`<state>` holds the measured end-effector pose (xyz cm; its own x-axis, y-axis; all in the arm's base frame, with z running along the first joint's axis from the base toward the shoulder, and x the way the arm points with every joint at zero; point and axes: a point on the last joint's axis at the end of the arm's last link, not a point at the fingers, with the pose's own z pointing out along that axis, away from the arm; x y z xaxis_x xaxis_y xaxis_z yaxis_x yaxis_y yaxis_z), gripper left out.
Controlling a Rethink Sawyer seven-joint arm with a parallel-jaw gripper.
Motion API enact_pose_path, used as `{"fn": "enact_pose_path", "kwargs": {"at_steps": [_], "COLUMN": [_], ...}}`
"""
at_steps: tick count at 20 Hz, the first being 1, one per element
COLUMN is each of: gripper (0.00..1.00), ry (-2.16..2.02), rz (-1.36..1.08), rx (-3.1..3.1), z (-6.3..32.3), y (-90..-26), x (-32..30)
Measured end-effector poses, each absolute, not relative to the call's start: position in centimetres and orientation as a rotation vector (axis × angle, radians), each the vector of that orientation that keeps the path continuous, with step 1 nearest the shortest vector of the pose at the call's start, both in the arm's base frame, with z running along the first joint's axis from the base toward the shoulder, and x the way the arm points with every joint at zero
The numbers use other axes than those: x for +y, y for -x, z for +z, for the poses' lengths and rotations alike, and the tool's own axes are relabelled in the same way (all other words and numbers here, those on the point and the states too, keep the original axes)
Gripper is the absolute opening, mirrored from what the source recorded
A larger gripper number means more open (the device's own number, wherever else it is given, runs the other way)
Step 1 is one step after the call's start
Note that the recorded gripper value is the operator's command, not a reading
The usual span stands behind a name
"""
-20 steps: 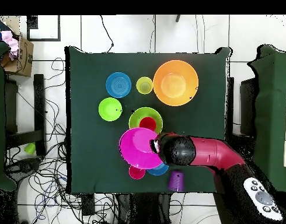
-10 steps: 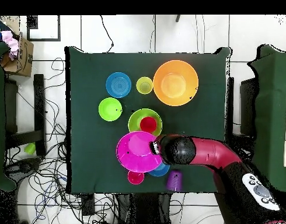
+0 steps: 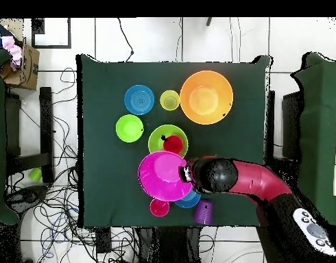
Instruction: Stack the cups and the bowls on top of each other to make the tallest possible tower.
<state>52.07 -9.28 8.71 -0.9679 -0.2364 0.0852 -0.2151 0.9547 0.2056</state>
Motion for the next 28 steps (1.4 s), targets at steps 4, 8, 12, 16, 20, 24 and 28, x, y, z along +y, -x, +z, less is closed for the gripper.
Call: {"fn": "enact_pose_path", "kwargs": {"at_steps": [4,8,12,16,20,24,28], "gripper": [0.00,0.00,0.00,0.00,0.00,0.00,0.00], "ry": [-0.326,-0.303,-0.290,-0.266,-0.256,-0.253,-0.246], "rz": [-0.296,-0.294,-0.293,-0.297,-0.297,-0.300,-0.324], "rx": [-2.975,-2.943,-2.938,-2.949,-2.962,-2.966,-2.960], "z": [10.4,13.2,14.4,15.3,15.7,15.5,14.4], "y": [-52.5,-53.6,-54.2,-55.0,-55.6,-56.0,-56.4], "x": [-9.3,-9.3,-9.5,-9.8,-9.9,-10.1,-10.1]}}
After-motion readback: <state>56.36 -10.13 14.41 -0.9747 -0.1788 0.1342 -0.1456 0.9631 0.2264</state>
